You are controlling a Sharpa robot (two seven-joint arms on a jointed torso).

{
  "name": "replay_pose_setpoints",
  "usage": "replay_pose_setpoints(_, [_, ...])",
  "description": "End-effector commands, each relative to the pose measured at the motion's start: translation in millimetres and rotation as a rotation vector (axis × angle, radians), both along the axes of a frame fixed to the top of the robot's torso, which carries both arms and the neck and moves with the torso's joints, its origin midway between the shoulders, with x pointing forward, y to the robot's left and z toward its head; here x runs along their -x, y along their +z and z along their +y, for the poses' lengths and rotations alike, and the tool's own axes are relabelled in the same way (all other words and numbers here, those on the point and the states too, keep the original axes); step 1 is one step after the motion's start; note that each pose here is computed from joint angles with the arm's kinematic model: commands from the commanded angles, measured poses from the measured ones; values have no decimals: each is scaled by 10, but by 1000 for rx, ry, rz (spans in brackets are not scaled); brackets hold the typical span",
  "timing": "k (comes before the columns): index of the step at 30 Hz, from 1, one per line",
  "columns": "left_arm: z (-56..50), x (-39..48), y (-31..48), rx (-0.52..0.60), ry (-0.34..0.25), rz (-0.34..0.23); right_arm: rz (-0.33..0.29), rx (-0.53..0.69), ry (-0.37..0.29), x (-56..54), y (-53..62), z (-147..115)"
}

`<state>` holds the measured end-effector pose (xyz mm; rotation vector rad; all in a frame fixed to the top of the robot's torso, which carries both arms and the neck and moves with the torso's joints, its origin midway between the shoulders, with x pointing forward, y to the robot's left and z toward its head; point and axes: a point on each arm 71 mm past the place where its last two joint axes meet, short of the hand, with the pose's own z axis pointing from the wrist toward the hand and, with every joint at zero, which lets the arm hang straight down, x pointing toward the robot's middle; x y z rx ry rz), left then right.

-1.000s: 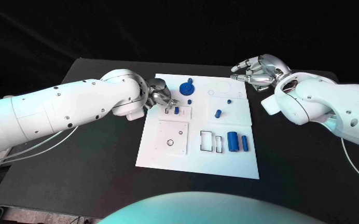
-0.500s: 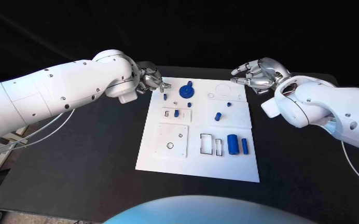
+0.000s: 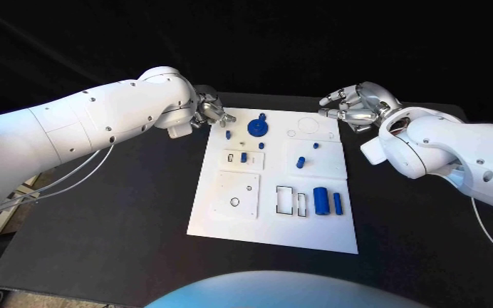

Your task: Assemble the parts on the task board

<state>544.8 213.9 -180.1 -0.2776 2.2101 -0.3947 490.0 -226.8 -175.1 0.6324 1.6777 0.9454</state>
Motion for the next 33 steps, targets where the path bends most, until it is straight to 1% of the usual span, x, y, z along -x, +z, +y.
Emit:
replay_pose_setpoints(1, [-37, -8, -29, -37, -39, 30, 3, 0, 11, 4, -4, 9])
replay_pose_setpoints(6, [-53, -29, -68, -53, -47, 51, 3, 0, 11, 4, -3, 8])
replay_pose_setpoints(17, [-79, -32, -108, -74, -68, 84, 4, 0, 13, 3, -4, 14])
replay_pose_setpoints(33, [-104, -41, -164, -91, -79, 110, 5, -1, 15, 0, -6, 22])
